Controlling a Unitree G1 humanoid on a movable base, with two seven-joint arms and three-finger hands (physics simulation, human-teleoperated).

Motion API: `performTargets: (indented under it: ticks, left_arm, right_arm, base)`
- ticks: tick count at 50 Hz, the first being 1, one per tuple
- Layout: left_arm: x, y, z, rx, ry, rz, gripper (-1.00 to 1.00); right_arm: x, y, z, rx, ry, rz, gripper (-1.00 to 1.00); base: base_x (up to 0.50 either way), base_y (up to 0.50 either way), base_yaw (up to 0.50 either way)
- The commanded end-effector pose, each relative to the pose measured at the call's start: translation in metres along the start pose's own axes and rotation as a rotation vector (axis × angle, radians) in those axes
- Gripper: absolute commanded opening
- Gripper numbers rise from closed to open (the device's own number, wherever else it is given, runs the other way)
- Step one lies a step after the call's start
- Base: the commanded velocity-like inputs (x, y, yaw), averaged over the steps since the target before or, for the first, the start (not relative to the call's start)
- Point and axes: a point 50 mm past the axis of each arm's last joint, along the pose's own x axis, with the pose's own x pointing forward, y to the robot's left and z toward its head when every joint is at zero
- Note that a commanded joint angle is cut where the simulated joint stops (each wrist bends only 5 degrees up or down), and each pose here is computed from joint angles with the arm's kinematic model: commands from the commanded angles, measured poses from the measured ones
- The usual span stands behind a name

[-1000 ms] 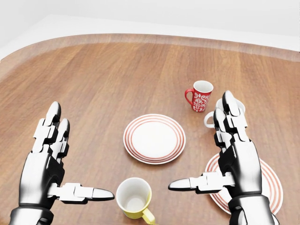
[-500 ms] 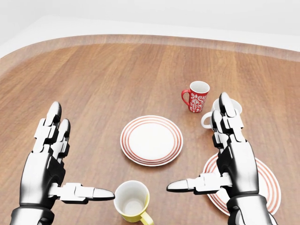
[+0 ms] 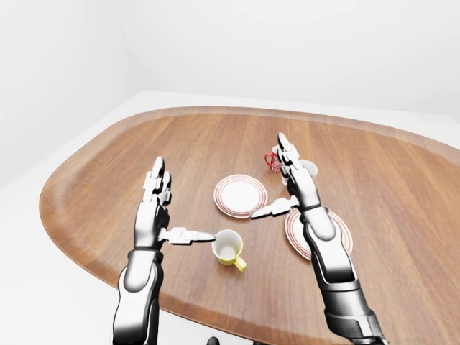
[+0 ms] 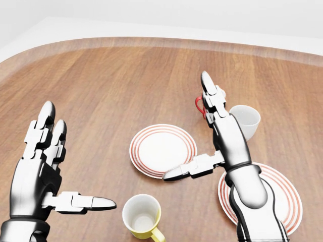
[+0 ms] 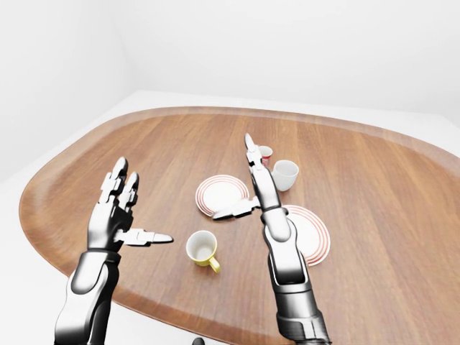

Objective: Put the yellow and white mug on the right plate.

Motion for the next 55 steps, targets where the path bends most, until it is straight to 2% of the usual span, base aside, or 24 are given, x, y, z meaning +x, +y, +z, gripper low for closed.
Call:
performTargets:
  ticks: [1, 5, 16, 32, 48, 55]
  left_arm:
    - [0.004, 0.011, 0.008, 0.014, -0.037, 0.025, 1.00]
    - [0.004, 0.014, 0.011, 0.022, -0.048, 0.035, 1.00]
    - [0.008, 0.025, 0.013, 0.045, -0.057, 0.058, 1.00]
    - [0.014, 0.055, 0.019, 0.074, -0.077, 0.112, 1.00]
    - [0.017, 0.080, 0.010, 0.071, -0.028, 0.149, 1.00]
    - [0.019, 0.096, -0.003, 0.060, 0.036, 0.191, 1.00]
  right_arm:
    - [0.034, -0.001, 0.005, -0.194, 0.020, 0.100, 1.00]
    - [0.033, 0.001, 0.007, -0.271, 0.023, 0.131, 1.00]
    - [0.034, 0.014, 0.017, -0.375, -0.003, 0.189, 1.00]
    - [0.034, 0.022, 0.013, -0.390, 0.016, 0.208, 1.00]
    - [0.029, 0.033, 0.015, -0.409, 0.006, 0.226, 1.00]
    - [0.028, 0.036, 0.013, -0.411, 0.013, 0.233, 1.00]
  base:
    - [0.00, 0.00, 0.00]
    - [0.00, 0.00, 0.00]
    - [0.00, 0.00, 0.00]
    - [0.00, 0.00, 0.00]
    - [0.00, 0.00, 0.00]
    - [0.00, 0.00, 0.00]
